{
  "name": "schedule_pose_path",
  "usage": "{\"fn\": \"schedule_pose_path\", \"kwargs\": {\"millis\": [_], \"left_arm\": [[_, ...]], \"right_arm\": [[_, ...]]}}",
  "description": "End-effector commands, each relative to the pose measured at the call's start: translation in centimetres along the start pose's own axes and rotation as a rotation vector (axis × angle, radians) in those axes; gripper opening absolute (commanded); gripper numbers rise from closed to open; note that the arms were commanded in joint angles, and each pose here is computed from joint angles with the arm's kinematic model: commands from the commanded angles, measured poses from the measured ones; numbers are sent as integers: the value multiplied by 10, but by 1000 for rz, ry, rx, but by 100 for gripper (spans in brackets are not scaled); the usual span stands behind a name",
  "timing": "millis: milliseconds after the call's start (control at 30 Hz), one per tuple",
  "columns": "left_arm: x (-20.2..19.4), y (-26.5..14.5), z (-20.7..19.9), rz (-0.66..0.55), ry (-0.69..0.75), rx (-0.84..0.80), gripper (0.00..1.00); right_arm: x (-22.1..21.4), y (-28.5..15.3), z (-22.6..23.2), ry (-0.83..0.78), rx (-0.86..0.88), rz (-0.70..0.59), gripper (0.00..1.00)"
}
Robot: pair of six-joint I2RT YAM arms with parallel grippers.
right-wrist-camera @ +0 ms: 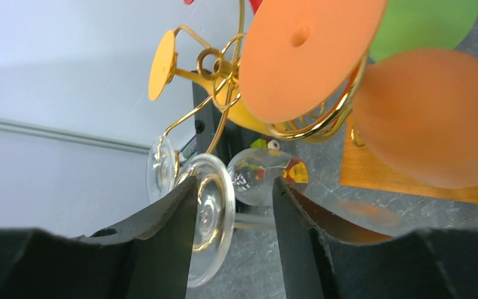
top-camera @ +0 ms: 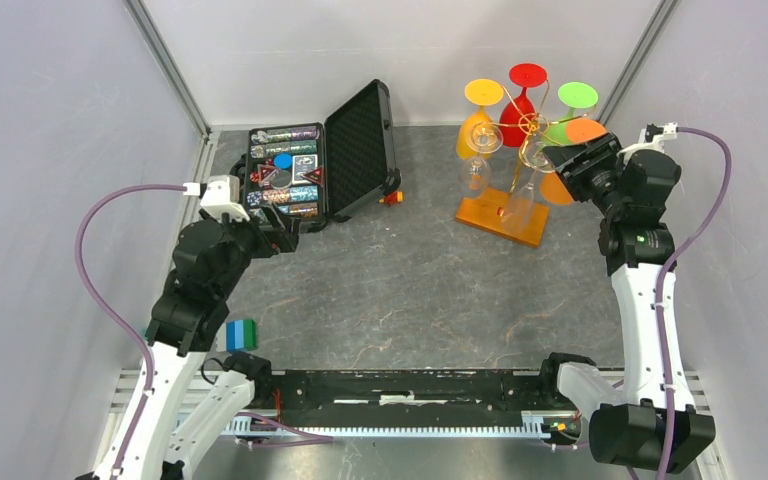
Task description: Take the wine glass off the wine glass rack
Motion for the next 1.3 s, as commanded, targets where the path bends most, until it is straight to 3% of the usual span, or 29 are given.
{"fn": "schedule_pose_path", "kwargs": {"millis": [0,267,667,833,1100,1200,1267], "left_arm": [[8,4,-2,-40,8,7,100],[8,10,-1,-47,-2,23,100],[11,-5,1,-168,-6,-36,100],[11,-4,2,-162,2,-23,100],[8,-3,5,-163,7,-17,100],[9,-3,5,-166,10,-9,100],[9,-4,6,-170,9,-6,100]], "right_arm": [[5,-5,12,0,92,6,54],[4,-7,0,3,2,-44,43],[12,-15,6,17,8,-104,39],[11,-15,7,33,16,-89,24],[8,-11,7,70,41,-83,29],[10,-13,8,63,33,-101,24],[12,-16,9,52,25,-113,14]]}}
Point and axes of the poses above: each gripper's point midway between its finger pads, its own y axis out along the fingers, its own z axis along the line the jaws close on, x = y × z, the point moved 8 cm from there along -y, back along the fingers, and after that the axes turned 15 degrees about -y, right-handed, at the moved point
